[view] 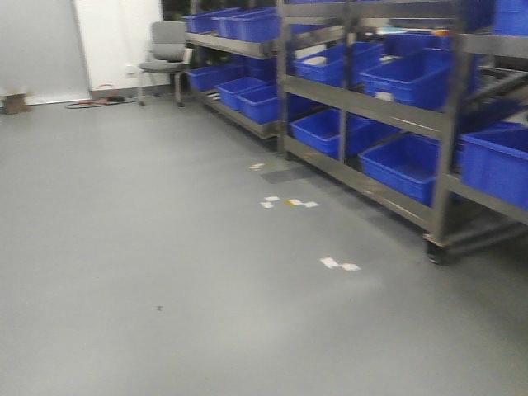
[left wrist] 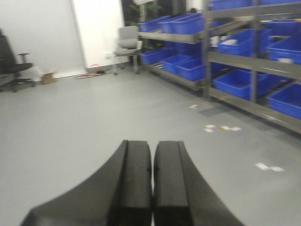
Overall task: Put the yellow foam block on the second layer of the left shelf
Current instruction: 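Turn the base and drive toward the shelf rack of blue bins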
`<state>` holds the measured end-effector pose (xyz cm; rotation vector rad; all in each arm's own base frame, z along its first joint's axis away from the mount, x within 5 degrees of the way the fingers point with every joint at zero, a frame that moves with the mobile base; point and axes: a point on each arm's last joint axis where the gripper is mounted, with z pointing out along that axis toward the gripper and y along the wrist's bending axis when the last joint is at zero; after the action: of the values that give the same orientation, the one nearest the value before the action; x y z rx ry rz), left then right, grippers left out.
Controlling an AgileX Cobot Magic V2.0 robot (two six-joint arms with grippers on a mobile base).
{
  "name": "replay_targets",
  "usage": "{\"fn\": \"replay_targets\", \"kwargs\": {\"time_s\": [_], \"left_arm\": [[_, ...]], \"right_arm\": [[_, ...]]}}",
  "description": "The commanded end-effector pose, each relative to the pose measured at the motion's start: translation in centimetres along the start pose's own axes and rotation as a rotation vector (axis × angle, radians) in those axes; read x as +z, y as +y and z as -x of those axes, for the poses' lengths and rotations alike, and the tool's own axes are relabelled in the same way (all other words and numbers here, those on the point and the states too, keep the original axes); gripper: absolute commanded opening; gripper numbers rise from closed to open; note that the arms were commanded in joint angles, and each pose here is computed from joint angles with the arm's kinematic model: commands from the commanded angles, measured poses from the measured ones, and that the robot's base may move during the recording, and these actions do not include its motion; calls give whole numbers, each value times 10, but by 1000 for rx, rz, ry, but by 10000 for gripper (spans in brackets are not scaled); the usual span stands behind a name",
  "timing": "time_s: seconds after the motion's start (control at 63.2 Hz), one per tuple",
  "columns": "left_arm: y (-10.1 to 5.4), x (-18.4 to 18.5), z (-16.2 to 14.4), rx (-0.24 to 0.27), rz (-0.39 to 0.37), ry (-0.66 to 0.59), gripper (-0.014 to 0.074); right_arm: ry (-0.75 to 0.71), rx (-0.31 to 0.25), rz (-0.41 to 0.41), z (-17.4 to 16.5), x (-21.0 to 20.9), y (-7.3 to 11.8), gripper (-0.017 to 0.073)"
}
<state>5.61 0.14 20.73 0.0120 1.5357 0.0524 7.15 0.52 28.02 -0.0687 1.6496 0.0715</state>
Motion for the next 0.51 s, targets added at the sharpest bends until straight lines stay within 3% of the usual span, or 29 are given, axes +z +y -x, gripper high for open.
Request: {"fn": "replay_targets", "kwargs": {"time_s": [0.0, 0.49], "left_arm": [[0, -1, -1, -10, 3, -73, 124], [0, -1, -1, -10, 3, -73, 124]], "right_arm": [[-101, -23, 12, 16, -1, 1, 522], [-101, -23, 12, 16, -1, 1, 522]]}}
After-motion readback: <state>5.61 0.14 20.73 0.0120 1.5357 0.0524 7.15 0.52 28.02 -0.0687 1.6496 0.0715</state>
